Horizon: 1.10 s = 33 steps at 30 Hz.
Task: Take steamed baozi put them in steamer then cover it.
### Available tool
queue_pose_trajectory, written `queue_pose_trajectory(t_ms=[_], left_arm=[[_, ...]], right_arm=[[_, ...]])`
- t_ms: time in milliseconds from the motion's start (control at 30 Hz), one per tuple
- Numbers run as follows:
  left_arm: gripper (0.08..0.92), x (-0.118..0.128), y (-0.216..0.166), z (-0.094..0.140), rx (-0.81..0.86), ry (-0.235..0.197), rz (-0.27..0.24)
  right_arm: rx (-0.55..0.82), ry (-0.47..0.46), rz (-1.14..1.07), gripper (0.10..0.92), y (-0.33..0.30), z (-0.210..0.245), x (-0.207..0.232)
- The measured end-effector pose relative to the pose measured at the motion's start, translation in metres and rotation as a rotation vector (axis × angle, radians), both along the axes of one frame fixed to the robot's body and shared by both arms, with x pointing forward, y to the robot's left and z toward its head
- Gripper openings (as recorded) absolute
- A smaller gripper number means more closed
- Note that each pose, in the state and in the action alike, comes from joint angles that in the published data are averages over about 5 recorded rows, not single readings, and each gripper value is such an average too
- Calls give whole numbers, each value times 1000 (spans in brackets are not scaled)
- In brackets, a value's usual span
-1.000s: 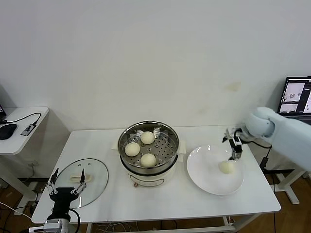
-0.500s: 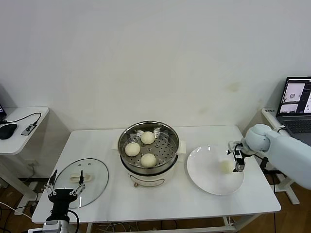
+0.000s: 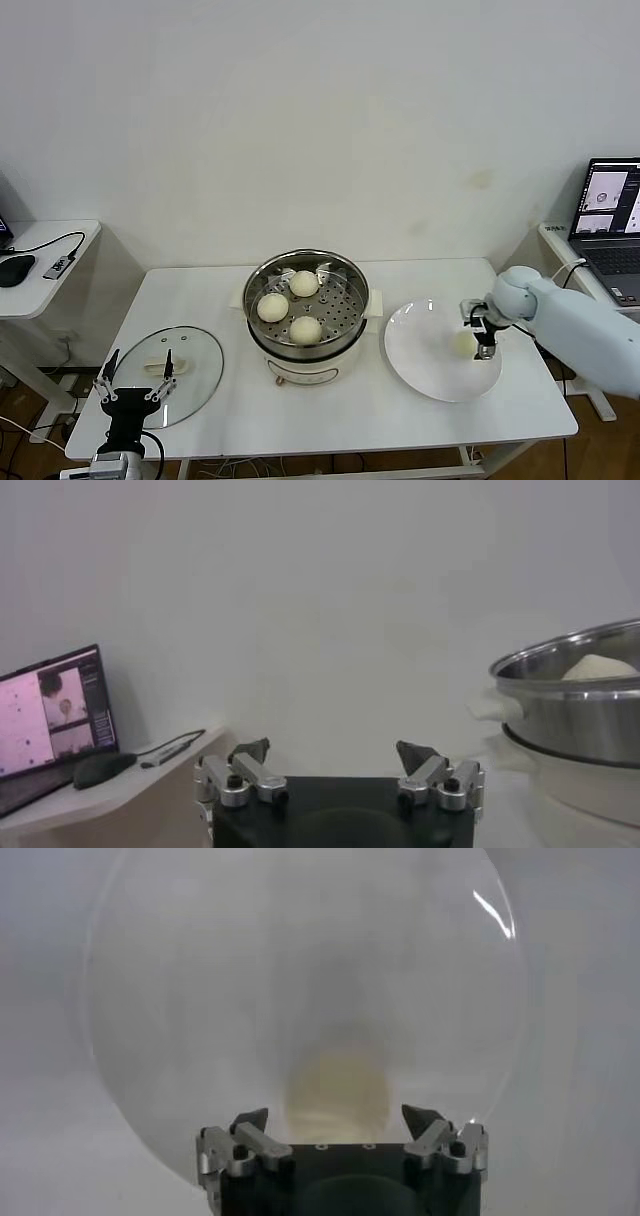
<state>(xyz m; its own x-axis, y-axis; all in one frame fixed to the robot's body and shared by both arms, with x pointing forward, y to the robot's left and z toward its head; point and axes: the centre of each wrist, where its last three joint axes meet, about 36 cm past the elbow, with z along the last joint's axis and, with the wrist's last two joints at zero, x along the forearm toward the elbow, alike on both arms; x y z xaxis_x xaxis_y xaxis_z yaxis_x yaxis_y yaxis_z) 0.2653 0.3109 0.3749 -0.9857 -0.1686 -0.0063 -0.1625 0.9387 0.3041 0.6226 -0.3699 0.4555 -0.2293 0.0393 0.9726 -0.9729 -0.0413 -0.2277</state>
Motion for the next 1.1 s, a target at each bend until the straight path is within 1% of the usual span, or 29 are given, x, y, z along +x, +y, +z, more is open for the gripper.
queue_pose_trajectory(t_ms=[267,433,567,767,1100], left_arm=[[823,0,-1,-1,-3,2,1],[823,0,0,-1,-1,2,2],[823,0,1,0,3,1,2],[823,2,1,2,5,-2,-2],[823,6,-5,4,-5,-11,-18]], right_arm=[[-5,9,-14,648,0,-7,0],[-4,13,-20,611,-1,-2,1],[1,8,-24,595,0,9,2],[37,-31,-27,586,10,51,7],[130,-135,19,593,70,161,20]])
